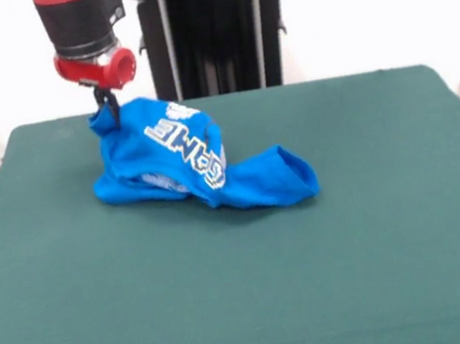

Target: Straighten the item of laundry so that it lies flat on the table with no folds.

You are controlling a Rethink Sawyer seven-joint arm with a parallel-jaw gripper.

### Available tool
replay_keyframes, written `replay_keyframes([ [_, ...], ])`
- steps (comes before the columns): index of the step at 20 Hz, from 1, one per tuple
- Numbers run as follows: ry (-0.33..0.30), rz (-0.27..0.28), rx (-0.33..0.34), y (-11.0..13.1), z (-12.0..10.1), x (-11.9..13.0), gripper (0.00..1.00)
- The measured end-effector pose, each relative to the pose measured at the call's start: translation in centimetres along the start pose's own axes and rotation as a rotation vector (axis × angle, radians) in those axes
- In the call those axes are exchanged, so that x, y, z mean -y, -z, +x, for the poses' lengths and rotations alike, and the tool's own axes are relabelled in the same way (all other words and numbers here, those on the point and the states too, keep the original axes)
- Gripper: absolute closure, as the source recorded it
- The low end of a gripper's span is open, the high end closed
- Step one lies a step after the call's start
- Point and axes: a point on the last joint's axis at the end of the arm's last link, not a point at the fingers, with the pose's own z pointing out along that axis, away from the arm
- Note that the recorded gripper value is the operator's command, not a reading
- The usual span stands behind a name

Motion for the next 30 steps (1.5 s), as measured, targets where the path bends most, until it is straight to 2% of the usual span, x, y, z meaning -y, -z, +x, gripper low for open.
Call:
replay_keyframes([
  [2, 0.006, -0.02, -0.034, 0.0, 2.0, 2.1, 1.0],
  [6, 0.013, -0.039, -0.057, 0.1, 3.7, 4.0, 1.0],
  [10, 0.035, -0.061, -0.072, -0.3, 4.7, 5.1, 1.0],
  [14, 0.05, -0.075, -0.078, -0.7, 4.9, 5.0, 1.0],
  [19, 0.09, -0.108, -0.095, -0.7, 5.7, 3.0, 1.0],
  [25, 0.155, -0.141, -0.134, 0.8, 8.8, -2.2, 1.0],
  [30, 0.198, -0.137, -0.153, 2.2, 11.3, -6.6, 1.0],
])
